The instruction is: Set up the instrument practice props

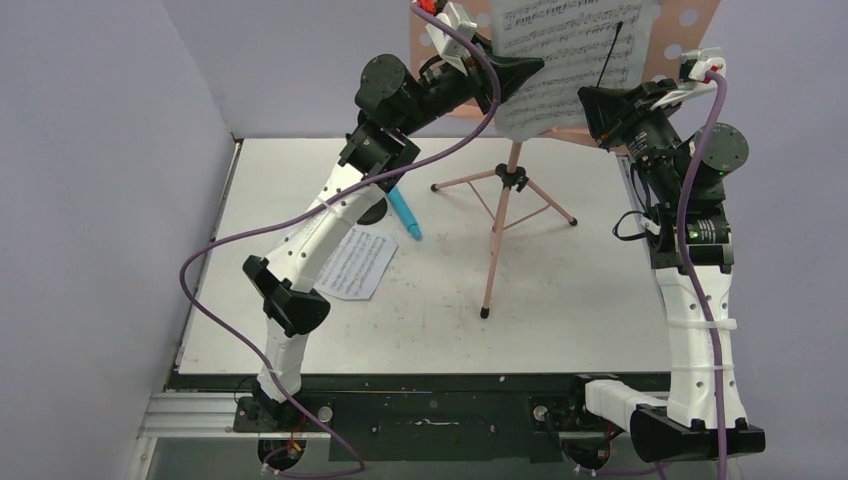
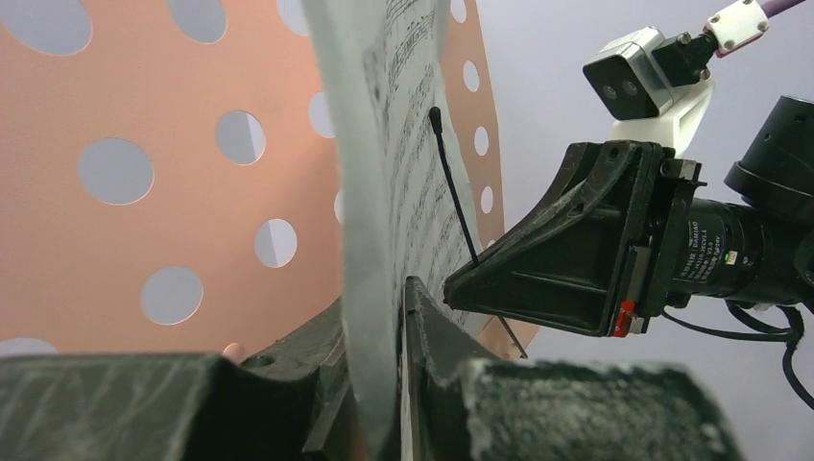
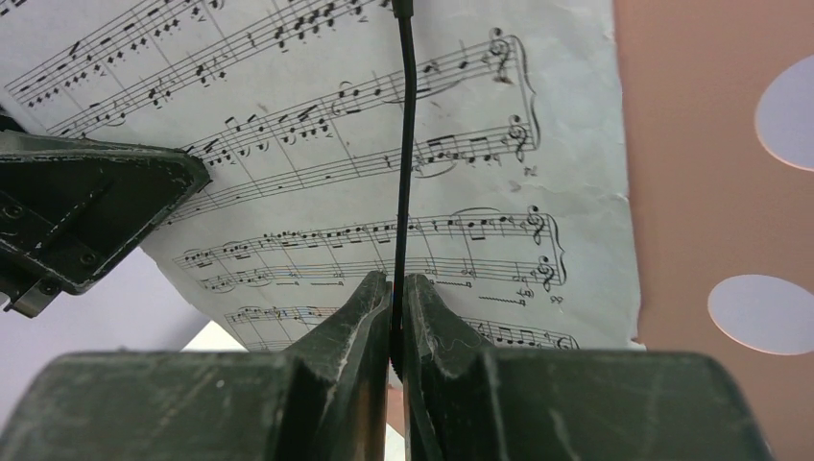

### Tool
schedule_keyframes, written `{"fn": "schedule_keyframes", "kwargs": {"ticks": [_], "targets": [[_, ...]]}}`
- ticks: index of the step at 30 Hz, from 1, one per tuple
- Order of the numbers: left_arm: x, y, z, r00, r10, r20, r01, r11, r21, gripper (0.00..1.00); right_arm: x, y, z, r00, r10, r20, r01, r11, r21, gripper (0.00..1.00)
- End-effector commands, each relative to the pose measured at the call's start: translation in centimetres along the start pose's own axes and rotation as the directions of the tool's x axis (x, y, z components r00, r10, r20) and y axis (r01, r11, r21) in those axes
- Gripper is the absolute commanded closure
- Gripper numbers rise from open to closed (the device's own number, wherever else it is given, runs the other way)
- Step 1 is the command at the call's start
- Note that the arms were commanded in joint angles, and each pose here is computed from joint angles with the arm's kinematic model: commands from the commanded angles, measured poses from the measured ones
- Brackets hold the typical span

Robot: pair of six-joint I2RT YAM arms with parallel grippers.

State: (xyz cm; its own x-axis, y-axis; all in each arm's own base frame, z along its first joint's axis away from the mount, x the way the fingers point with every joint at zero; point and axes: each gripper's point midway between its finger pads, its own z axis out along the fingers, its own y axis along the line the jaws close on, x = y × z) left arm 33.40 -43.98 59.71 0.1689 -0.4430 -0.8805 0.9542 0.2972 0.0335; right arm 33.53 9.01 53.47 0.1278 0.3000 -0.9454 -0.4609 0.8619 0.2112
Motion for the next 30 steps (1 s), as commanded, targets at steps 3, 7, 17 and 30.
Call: {"fn": "schedule_keyframes", "kwargs": {"ticks": [3, 7, 17, 30], "targets": [[-3.2, -0.8, 0.2, 0.995, 0.038, 0.088, -0.039, 0.999, 0.008, 0.86, -2.5, 2.4, -0.9, 0.996, -0.046, 0.078, 0.052, 0.996, -0.076, 0.95], [-2.8, 0.1, -0.3, 0.997, 0.050, 0.066, -0.047, 0.998, -0.045, 0.79, -2.4, 2.2, -0.9, 0.996, -0.048, 0.078, 0.053, 0.996, -0.067, 0.95], [-1.7, -0.2, -2.3, 0.998, 0.059, 0.011, -0.058, 0.996, -0.075, 0.75, -2.2, 2.0, -1.0, 0.996, -0.050, 0.074, 0.054, 0.997, -0.054, 0.95], [-1.7, -0.1, -4.2, 0.996, 0.070, 0.049, -0.063, 0.990, -0.128, 0.90, -1.8, 2.0, -0.9, 0.996, -0.051, 0.069, 0.054, 0.998, -0.044, 0.95]]}}
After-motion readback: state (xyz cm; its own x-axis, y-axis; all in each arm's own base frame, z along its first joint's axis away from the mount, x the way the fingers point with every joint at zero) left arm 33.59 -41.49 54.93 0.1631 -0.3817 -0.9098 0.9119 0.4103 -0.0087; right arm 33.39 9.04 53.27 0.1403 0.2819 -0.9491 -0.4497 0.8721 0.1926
